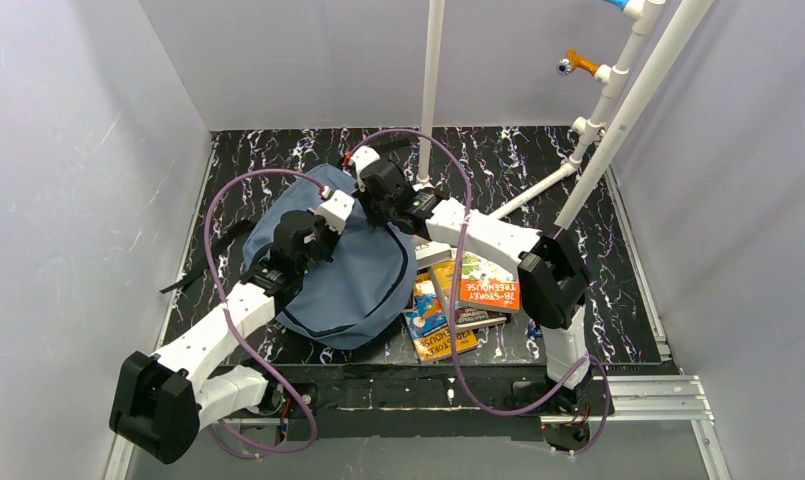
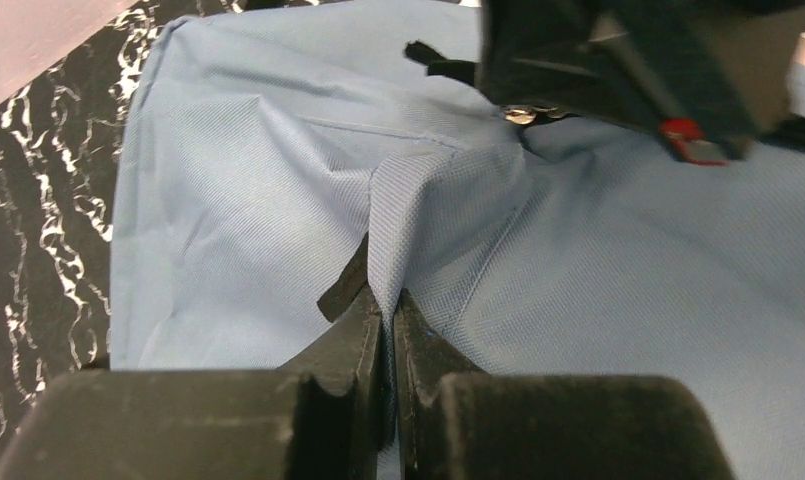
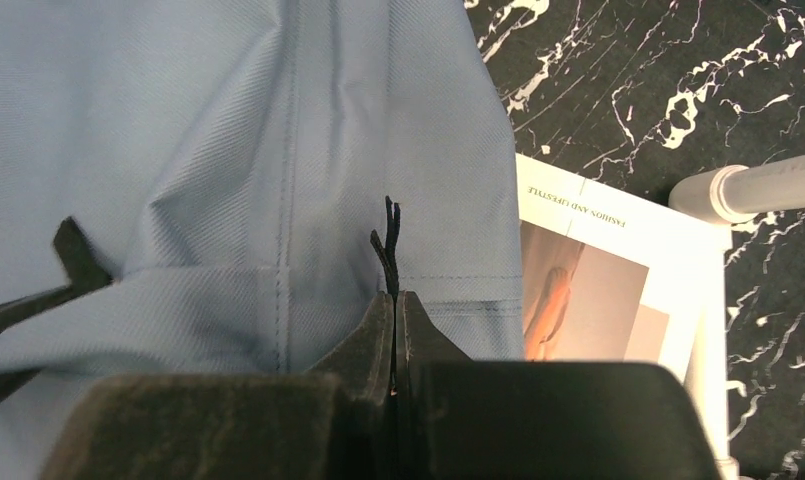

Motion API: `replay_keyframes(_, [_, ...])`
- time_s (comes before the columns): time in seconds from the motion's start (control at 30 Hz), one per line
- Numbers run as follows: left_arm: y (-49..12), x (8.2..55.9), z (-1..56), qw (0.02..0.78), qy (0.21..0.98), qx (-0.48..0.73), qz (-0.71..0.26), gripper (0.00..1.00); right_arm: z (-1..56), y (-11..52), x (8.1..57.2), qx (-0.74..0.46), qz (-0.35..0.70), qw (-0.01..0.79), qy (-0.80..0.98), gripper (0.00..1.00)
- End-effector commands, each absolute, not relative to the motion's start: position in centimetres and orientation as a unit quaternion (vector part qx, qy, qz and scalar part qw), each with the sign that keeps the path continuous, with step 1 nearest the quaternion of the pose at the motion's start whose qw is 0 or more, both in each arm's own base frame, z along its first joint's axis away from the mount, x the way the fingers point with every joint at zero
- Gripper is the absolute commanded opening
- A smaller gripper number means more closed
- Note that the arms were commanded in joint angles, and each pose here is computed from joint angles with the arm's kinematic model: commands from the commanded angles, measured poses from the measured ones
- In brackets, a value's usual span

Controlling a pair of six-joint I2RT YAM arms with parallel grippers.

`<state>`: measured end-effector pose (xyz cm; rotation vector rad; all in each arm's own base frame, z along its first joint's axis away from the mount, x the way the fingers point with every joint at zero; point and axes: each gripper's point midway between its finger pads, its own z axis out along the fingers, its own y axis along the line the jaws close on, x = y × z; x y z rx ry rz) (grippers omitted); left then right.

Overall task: Pack the student bag
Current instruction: Unzip the student bag at the center of the board.

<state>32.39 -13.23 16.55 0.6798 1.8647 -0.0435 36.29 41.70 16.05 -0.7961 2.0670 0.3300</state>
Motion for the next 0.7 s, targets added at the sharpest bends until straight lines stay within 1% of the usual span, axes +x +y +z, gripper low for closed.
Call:
replay_keyframes(0.0, [-9.9, 34.8, 20.4, 0.585, 0.781, 0.207, 0.067, 0.00, 22.4, 40.9, 36.7, -0.234, 0.175, 0.510, 0.809, 0.01])
replay_keyframes(0.2, [-8.9, 35.0, 20.5, 0.582, 0.787, 0.184, 0.090, 0.00, 24.0, 40.1, 35.5, -0.154, 0.244, 0.535, 0.794, 0.01])
replay_keyframes(0.3, [-9.0, 34.9, 20.6, 0.584, 0.786, 0.184, 0.087, 0.00, 24.3, 40.5, 35.1, -0.155, 0.274, 0.535, 0.784, 0.01])
replay_keyframes(0.53, [-9.3, 34.6, 21.0, 0.591, 0.781, 0.188, 0.075, 0.00, 23.0, 41.1, 35.1, -0.179, 0.289, 0.516, 0.786, 0.01])
replay_keyframes(0.67, [-9.0, 34.8, 20.7, 0.586, 0.786, 0.179, 0.082, 0.00, 23.4, 41.6, 34.7, -0.191, 0.307, 0.514, 0.778, 0.01])
